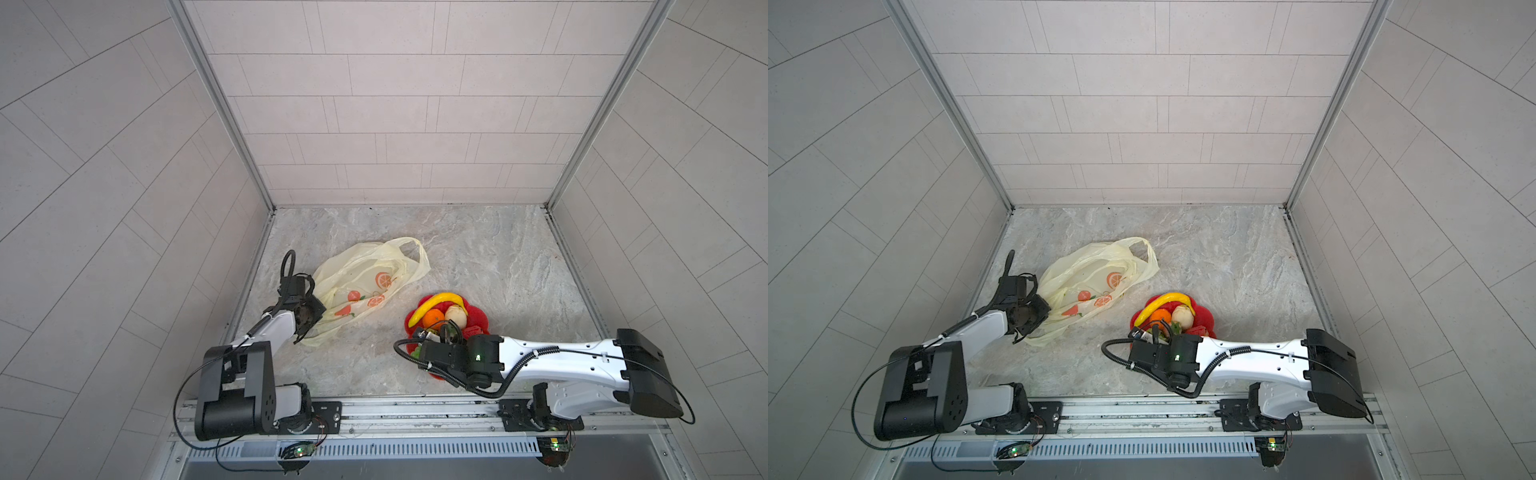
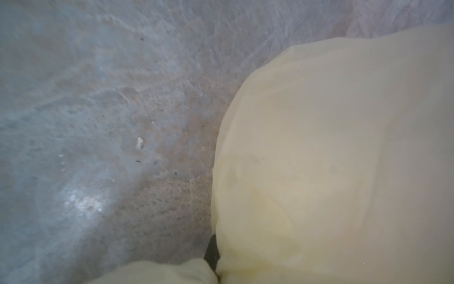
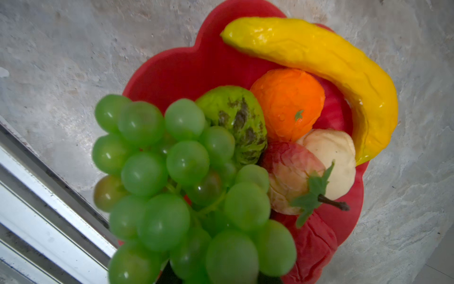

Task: Take fruits out of the plastic bag
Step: Place the fruit on the plate.

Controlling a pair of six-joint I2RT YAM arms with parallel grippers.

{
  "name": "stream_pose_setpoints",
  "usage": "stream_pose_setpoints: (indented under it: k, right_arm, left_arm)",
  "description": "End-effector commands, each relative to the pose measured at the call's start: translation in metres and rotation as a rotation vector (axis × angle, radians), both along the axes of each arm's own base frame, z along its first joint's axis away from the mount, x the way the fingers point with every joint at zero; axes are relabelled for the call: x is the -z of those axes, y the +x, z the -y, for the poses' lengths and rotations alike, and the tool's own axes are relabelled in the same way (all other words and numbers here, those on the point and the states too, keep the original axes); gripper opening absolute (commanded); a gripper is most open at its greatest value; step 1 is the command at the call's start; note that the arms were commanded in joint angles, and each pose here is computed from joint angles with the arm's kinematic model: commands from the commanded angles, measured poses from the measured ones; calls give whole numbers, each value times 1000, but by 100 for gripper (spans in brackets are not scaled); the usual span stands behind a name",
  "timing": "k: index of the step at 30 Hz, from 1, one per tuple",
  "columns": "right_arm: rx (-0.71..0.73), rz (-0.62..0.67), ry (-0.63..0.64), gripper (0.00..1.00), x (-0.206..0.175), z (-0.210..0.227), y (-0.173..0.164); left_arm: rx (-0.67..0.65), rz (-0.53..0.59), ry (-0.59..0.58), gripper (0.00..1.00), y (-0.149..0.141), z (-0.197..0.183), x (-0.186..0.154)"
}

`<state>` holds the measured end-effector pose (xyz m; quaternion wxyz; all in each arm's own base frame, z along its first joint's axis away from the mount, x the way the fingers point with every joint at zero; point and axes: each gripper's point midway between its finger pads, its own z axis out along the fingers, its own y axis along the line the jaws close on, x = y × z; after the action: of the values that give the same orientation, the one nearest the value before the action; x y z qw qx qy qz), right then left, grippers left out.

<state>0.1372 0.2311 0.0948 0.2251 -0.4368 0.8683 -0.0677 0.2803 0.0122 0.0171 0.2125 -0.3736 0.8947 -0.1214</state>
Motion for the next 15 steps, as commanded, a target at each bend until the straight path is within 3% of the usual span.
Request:
stream_pose_setpoints:
  k: [1,7,15]
  right_arm:
    - [23,0,-29,43,-1,7,-1]
    - [19,6,19,66,-10,6,-2]
    - [-6,-55,90,81,-17,1,-14]
  left_arm:
    - [-7,-27,11,8,-6,-4,5]
    - [-7,-30,11,8,-7,-4,5]
    - [-6,-27,15,8,-6,-4,5]
